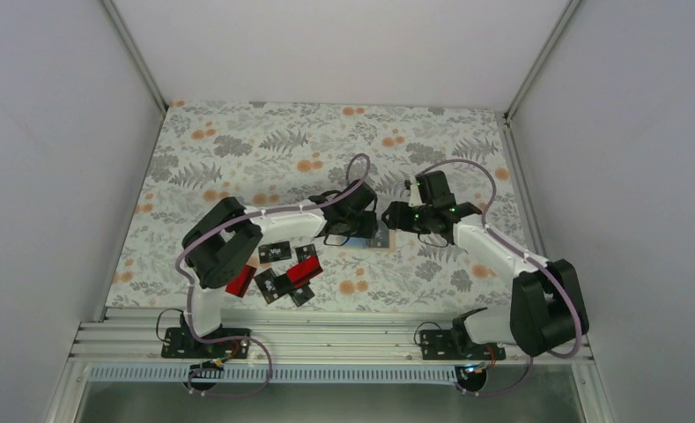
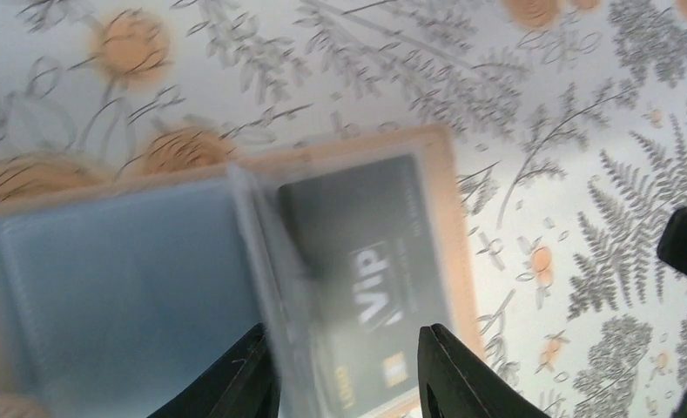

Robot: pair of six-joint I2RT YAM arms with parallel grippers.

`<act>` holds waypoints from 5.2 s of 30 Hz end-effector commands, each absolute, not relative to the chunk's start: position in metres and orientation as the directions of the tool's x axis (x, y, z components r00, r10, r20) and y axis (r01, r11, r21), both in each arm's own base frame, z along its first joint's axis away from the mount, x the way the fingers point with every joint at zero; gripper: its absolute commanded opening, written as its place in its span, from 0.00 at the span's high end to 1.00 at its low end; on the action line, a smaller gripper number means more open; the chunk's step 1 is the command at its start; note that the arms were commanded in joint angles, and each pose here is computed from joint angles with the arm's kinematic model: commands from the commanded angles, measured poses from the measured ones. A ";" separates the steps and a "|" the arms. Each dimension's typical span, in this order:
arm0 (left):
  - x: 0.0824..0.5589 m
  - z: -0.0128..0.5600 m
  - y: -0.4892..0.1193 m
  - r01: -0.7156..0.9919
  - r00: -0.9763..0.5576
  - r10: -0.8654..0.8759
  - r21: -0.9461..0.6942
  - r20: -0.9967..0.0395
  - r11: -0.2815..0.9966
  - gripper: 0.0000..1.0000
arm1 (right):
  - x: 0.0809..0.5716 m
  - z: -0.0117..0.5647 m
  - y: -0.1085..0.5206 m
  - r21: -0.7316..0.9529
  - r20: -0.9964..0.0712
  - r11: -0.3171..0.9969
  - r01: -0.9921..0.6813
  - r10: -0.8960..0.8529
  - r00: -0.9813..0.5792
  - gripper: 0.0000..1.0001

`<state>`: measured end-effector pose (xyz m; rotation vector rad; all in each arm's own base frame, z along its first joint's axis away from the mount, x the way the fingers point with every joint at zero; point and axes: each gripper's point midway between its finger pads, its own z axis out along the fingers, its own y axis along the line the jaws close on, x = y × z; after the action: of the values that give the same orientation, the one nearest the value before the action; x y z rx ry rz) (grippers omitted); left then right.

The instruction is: Put the credit cards into the card holder

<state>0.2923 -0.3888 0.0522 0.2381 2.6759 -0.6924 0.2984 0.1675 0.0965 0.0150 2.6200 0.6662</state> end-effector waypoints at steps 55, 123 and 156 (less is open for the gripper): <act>0.209 0.022 -0.205 0.095 -0.955 0.074 -0.058 -0.287 0.994 0.48 | 0.234 0.136 0.204 0.632 -0.445 0.738 -0.238 0.093 -0.891 0.36; 0.156 0.077 -0.270 0.321 -0.910 0.211 -0.283 -0.357 0.904 0.46 | 0.118 0.089 0.259 0.800 0.049 0.589 0.116 0.128 -0.991 0.32; 0.154 0.033 -0.250 0.375 -0.912 0.271 -0.355 -0.309 0.856 0.67 | 0.076 0.033 0.325 0.673 0.260 0.606 0.424 0.342 -0.903 0.48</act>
<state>0.1547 -0.2474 0.0366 0.4706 2.7854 -0.5799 0.0727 0.3211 0.0343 0.6449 2.9324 1.2717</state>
